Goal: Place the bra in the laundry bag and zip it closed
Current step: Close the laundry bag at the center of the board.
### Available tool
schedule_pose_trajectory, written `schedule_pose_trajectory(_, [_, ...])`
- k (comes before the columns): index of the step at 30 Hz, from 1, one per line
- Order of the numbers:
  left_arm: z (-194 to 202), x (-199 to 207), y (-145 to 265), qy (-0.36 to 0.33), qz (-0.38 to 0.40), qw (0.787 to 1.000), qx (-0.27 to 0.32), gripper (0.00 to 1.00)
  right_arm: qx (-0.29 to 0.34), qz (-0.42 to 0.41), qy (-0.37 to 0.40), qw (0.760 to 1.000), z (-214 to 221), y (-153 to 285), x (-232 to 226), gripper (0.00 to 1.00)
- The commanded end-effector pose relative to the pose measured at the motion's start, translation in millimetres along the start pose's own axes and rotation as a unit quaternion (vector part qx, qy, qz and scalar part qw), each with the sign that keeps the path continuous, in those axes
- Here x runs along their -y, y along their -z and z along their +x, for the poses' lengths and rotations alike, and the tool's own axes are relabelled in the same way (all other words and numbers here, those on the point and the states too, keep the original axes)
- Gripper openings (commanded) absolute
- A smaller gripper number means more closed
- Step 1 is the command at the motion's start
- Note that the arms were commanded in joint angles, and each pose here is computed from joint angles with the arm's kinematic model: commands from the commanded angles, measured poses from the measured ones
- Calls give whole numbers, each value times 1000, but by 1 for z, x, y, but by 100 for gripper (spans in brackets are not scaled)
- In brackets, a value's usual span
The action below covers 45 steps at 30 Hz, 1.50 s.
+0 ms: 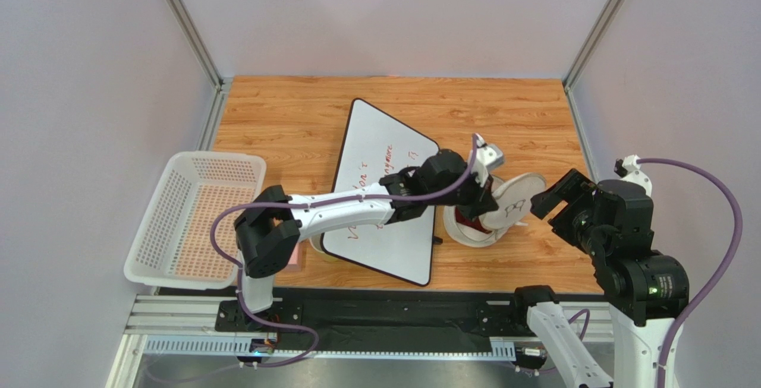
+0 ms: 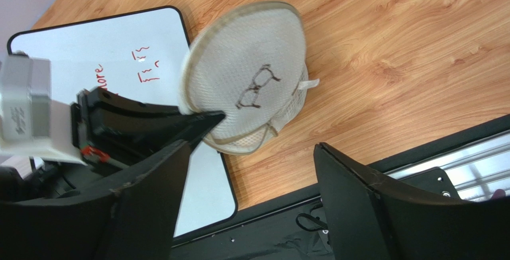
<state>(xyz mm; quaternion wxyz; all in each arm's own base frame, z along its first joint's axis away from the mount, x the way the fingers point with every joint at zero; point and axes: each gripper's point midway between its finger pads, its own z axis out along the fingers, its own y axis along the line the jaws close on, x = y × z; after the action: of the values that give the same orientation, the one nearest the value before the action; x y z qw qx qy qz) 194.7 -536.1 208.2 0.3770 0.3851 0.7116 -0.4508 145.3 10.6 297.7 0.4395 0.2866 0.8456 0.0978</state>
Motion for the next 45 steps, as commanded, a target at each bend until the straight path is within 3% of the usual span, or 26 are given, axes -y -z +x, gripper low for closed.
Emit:
schedule_pose_trajectory(1, [-36,9,30,117,66,990,32,3,-67,13,17,998,34,-2,13,84])
schedule_pose_trajectory(6, [-44,-2,44,208,109,972,32,2,-159,-74,-17,984,90,-45,-12,86])
schedule_pose_trajectory(8, [-44,-5,48,220,122,967,37,1,-165,-125,-48,977,99,-45,-26,86])
schedule_pose_trajectory(14, [-42,0,57,271,165,948,38,0,-134,-148,-103,974,106,-73,-29,83])
schedule_pose_trajectory(18, [-38,3,56,300,178,937,27,0,-94,-175,-160,967,103,-82,-31,72])
schedule_pose_trajectory(25, [-30,-3,52,351,191,916,15,0,-47,-178,-269,945,119,-96,-7,74])
schedule_pose_trajectory(35, [-29,-7,50,364,203,909,10,0,-14,-161,-302,939,118,-112,5,72])
schedule_pose_trajectory(40, [-27,-7,47,368,208,906,2,0,1,-162,-306,938,114,-117,7,54])
schedule_pose_trajectory(44, [-19,-11,41,368,205,907,-9,0,1,-155,-305,940,114,-119,8,27])
schedule_pose_trajectory(45, [-17,-12,41,365,201,909,-13,0,3,-154,-306,940,113,-119,8,25])
